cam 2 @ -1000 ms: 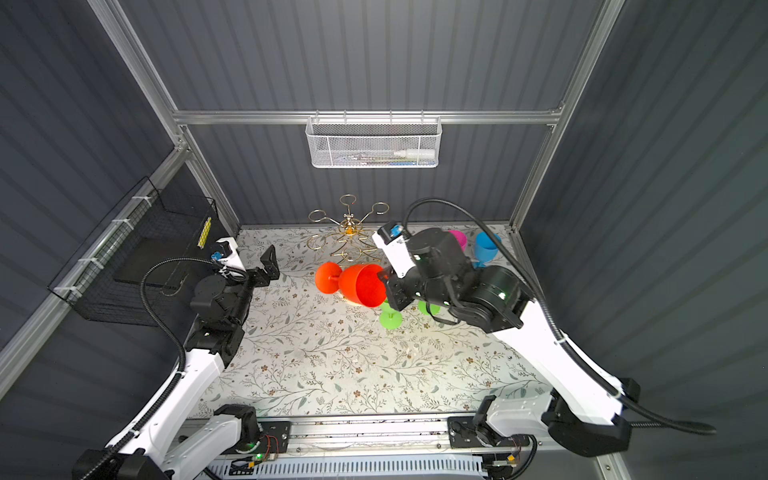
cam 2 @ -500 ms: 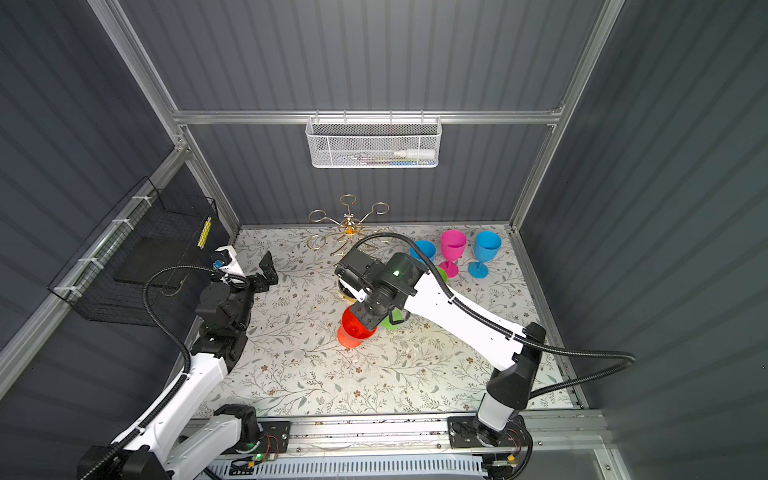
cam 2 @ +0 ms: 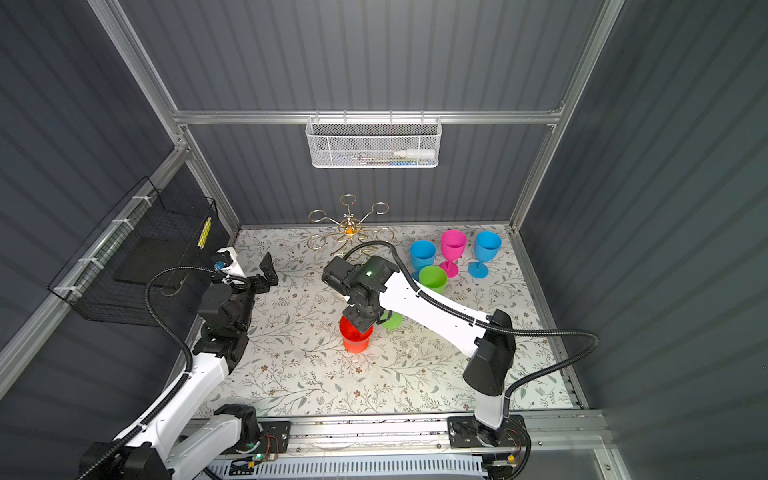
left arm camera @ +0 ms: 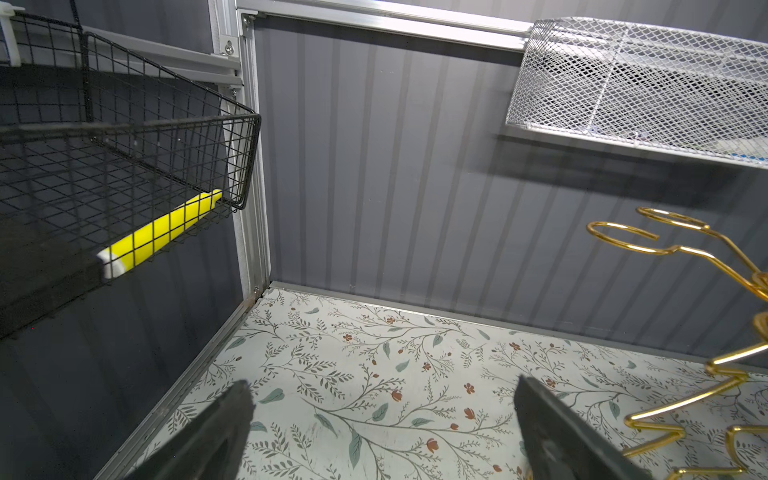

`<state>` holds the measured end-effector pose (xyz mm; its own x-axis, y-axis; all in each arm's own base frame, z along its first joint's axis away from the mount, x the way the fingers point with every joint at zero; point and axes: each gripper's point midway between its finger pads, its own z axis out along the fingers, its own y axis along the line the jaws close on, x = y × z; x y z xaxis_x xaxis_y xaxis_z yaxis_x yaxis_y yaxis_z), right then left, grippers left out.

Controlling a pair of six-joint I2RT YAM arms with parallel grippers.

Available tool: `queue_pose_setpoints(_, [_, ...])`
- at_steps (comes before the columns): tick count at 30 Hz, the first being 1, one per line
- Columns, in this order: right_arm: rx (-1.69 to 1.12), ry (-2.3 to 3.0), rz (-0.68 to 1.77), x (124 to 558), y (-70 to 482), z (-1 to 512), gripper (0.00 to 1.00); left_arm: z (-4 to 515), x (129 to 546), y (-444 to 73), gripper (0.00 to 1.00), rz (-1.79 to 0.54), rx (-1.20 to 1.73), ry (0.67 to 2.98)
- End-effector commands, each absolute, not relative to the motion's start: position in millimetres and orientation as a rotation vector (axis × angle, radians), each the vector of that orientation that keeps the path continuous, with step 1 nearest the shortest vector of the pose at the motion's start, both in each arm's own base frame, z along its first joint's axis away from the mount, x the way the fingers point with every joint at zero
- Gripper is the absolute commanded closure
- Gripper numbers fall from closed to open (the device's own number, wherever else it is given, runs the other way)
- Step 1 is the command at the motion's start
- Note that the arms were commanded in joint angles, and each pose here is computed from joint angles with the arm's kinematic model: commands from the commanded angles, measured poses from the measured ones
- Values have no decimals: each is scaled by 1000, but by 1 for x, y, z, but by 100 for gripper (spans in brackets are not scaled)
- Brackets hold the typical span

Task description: Take the wine glass off the wine glass rack

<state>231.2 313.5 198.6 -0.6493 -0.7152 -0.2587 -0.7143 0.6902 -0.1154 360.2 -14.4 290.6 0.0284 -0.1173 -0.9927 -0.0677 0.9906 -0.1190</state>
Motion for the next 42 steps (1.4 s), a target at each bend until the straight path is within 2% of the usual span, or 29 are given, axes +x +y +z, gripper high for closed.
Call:
queue_pose_setpoints(1, [-1149,2641,-35,234,317,182,98,291,360,-8,0,-6,-157,1531])
queue_pose_setpoints(7, [-1163,2651,-28,235,322,174,94,292,360,-7,0,-18,-169,1528])
queue_pose_setpoints(10, [-1161,2649,-27,237,324,175,87,290,360,-7,0,-20,-172,1532])
queue_pose_setpoints(12, [-1158,2644,-16,237,325,177,78,290,361,-6,0,-18,-173,1532])
queue_pose_setpoints(17, [-1130,2610,49,238,329,194,62,288,361,-5,0,-20,-178,1532])
queue_pose_setpoints(22, [-1025,2498,197,241,326,242,42,283,360,-4,0,-15,-181,1536])
queue_pose_setpoints(27, [-816,2254,309,253,289,297,21,266,357,-6,0,-19,-166,1556])
queue_pose_setpoints(31, [-577,2112,371,269,230,319,2,244,357,-12,0,-27,-120,1595])
queue_pose_setpoints(34, [-392,2026,410,283,178,321,1,224,357,-11,0,-9,-110,1617])
queue_pose_setpoints(42, [-93,1935,146,316,75,281,1,175,356,-15,0,8,-55,1670])
